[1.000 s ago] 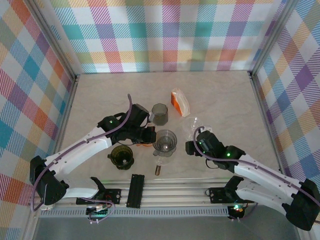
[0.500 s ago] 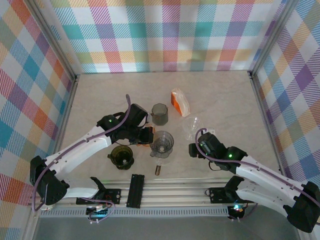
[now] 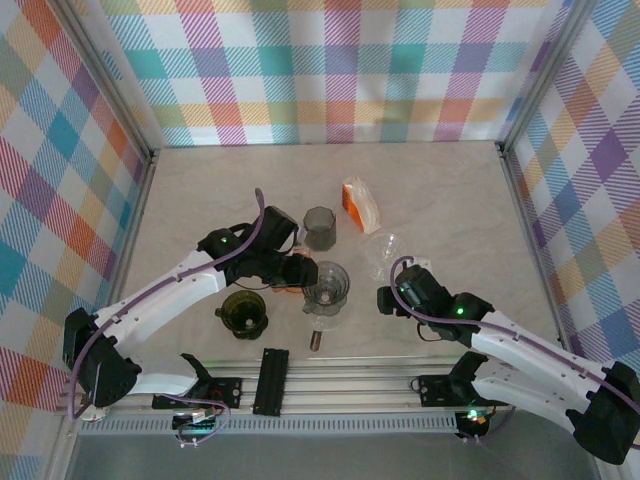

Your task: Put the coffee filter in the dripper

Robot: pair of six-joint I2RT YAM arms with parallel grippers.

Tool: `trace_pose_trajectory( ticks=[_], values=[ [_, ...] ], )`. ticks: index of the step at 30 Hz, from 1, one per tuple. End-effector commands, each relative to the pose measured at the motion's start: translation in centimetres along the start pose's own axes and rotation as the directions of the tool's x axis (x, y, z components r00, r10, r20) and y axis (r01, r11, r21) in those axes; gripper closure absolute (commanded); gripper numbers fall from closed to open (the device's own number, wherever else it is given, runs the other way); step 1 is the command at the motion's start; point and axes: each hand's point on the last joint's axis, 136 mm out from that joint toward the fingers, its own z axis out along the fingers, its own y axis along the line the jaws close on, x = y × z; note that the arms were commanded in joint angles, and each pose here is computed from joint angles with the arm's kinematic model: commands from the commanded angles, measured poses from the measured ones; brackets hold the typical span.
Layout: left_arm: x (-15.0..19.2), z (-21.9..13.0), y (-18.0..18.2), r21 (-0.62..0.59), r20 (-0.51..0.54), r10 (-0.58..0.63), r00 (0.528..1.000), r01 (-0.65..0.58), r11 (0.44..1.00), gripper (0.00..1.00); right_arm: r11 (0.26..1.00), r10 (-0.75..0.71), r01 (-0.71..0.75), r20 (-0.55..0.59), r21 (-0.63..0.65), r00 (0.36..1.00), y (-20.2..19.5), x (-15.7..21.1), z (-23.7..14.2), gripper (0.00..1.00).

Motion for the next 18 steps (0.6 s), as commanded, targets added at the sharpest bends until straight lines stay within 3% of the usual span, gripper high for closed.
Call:
trace_pose_trajectory(
  ticks=[1, 4, 10, 18],
  values=[
    [-0.7, -1.0, -0.4, 0.015, 0.034, -0.002, 0.999, 0.002, 1.0, 0.45, 1.0, 0.017, -0.017, 0.0, 0.022, 1.0, -0.4, -0.2, -0.2, 0.09],
    [-1.3, -2.0, -0.9, 0.033, 0.071, 0.001, 0.997, -0.004, 0.999, 0.33, 1.0, 0.019, -0.019, 0.001, 0.016, 1.0, -0.2, -0.3, -0.3, 0.08],
    [-2.8, -4.4, -0.9, 0.025, 0.203, 0.016, 0.979, -0.022, 0.999, 0.25, 0.999, 0.005, -0.006, 0.044, 0.034, 0.999, -0.3, -1.9, -1.1, 0.08],
    [-4.8, -8.0, -0.3, 0.074, 0.48, 0.005, 0.877, -0.046, 0.996, 0.11, 0.995, -0.097, 0.093, 0.144, 0.031, 0.985, 1.3, -8.6, -1.6, 0.09]
  ],
)
